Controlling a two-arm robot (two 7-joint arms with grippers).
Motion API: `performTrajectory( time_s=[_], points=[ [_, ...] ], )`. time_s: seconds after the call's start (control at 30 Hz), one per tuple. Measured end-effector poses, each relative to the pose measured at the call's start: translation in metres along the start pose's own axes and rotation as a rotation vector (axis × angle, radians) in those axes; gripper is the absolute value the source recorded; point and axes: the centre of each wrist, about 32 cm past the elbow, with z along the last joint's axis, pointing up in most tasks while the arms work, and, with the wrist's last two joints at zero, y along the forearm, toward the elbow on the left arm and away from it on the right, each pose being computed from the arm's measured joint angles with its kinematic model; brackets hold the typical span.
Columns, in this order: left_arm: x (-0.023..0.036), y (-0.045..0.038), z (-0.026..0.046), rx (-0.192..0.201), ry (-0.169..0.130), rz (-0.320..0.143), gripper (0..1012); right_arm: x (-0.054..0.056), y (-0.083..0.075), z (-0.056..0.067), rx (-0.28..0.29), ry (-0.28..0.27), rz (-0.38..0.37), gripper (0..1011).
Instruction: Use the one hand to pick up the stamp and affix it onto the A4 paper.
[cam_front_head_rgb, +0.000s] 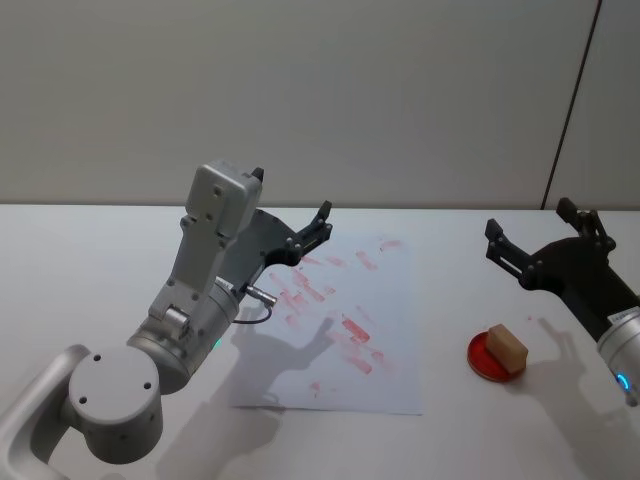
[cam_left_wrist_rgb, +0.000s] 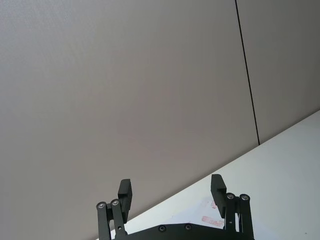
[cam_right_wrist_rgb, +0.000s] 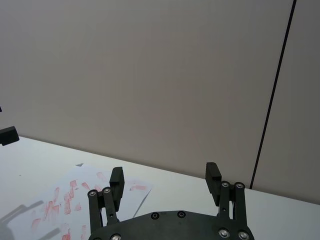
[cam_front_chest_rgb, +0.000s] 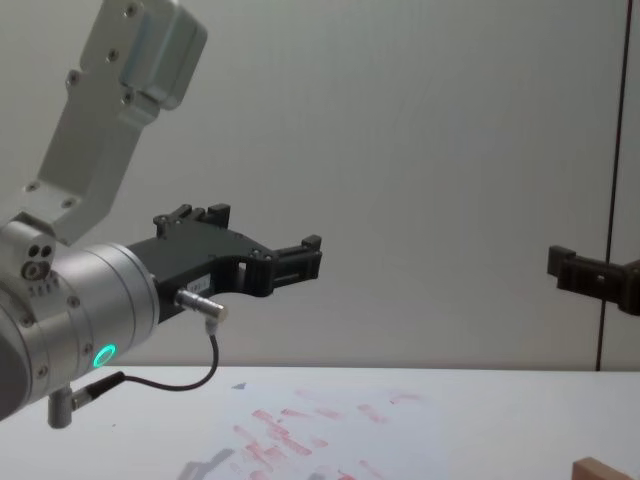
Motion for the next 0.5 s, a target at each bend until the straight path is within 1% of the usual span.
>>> performTrajectory(
  time_s=[0.5],
  points=[
    [0.0000,0.0000,0.0000,0.000,0.000,0.000,1003,0.0000,0.0000,-0.0001,0.000,-0.001,0.001,1001]
  ],
)
